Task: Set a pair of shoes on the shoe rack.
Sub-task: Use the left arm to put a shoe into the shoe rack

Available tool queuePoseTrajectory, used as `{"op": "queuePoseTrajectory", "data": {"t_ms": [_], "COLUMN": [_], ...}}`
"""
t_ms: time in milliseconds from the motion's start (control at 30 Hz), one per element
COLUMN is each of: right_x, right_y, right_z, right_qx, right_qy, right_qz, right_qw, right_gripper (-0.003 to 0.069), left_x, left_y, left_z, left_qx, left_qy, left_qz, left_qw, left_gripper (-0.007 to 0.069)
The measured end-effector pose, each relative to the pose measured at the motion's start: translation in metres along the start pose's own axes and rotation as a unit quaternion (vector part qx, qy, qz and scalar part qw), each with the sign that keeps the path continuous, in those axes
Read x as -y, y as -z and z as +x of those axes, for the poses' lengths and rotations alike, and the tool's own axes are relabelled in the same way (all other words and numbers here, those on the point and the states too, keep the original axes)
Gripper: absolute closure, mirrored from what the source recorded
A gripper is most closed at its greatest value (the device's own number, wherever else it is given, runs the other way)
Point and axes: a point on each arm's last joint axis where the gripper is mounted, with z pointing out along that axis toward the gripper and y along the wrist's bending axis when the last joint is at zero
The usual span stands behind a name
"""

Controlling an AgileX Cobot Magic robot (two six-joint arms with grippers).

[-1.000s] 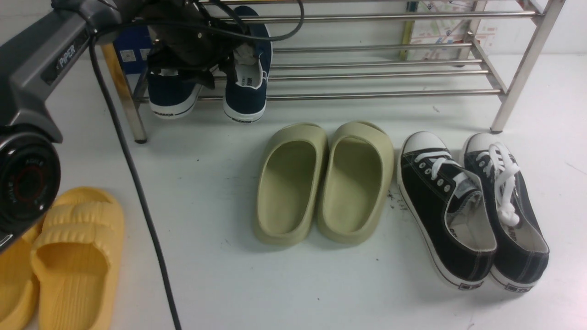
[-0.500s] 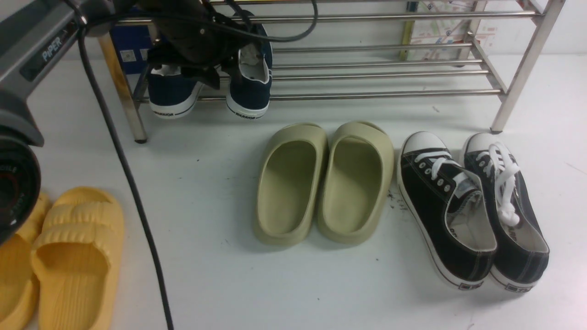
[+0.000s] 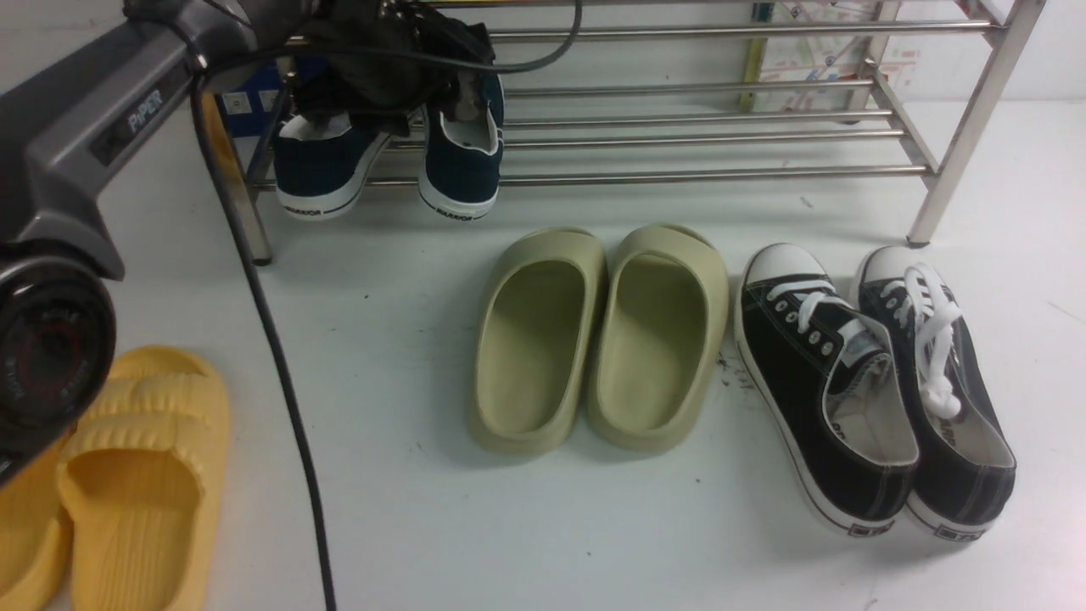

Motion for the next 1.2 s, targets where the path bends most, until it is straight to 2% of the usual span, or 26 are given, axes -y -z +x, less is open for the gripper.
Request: {"op": "queuePoseTrajectory", "data": {"t_ms": [233, 300, 400, 433, 500, 533, 567, 600, 967, 1200], "right_x": [0.0, 0.0, 0.0, 0.0, 0.0, 0.0, 0.0, 0.0, 0.0, 0.0], "right_y": [0.0, 0.0, 0.0, 0.0, 0.0, 0.0, 0.0, 0.0, 0.0, 0.0], "right_z": [0.0, 0.0, 0.0, 0.0, 0.0, 0.0, 0.0, 0.0, 0.0, 0.0], "right_qx": [0.0, 0.0, 0.0, 0.0, 0.0, 0.0, 0.0, 0.0, 0.0, 0.0], "right_qy": [0.0, 0.0, 0.0, 0.0, 0.0, 0.0, 0.0, 0.0, 0.0, 0.0], "right_qz": [0.0, 0.0, 0.0, 0.0, 0.0, 0.0, 0.0, 0.0, 0.0, 0.0], "right_qw": [1.0, 1.0, 1.0, 1.0, 1.0, 1.0, 1.0, 1.0, 1.0, 1.0], "right_gripper": [0.0413, 0.0413, 0.0413, 0.0413, 0.0413, 0.0413, 0.0413, 0.0413, 0.0413, 0.0413], "left_x": [-0.009, -0.013, -0.015, -0.015, -0.015, -0.015, -0.015, -0.015, -0.015, -0.026], "left_y": [-0.036, -0.041, -0.043, -0.043, -0.043, -0.043, -0.044, -0.044, -0.041, -0.034], "left_z": [0.011, 0.012, 0.012, 0.012, 0.011, 0.011, 0.012, 0.012, 0.012, 0.007], "left_qx": [-0.009, -0.01, -0.01, -0.01, -0.006, -0.007, -0.008, -0.009, -0.014, -0.026], "left_qy": [-0.006, -0.01, -0.012, -0.012, -0.014, -0.013, -0.012, -0.011, -0.015, 0.007], "left_qz": [-0.015, -0.023, -0.027, -0.027, -0.027, -0.027, -0.027, -0.026, -0.028, -0.048], "left_qw": [1.0, 1.0, 1.0, 1.0, 1.0, 1.0, 1.0, 1.0, 0.999, 0.998], "left_gripper": [0.0263, 0.0295, 0.0393, 0.0403, 0.0552, 0.0552, 0.062, 0.0631, 0.0627, 0.0627]}}
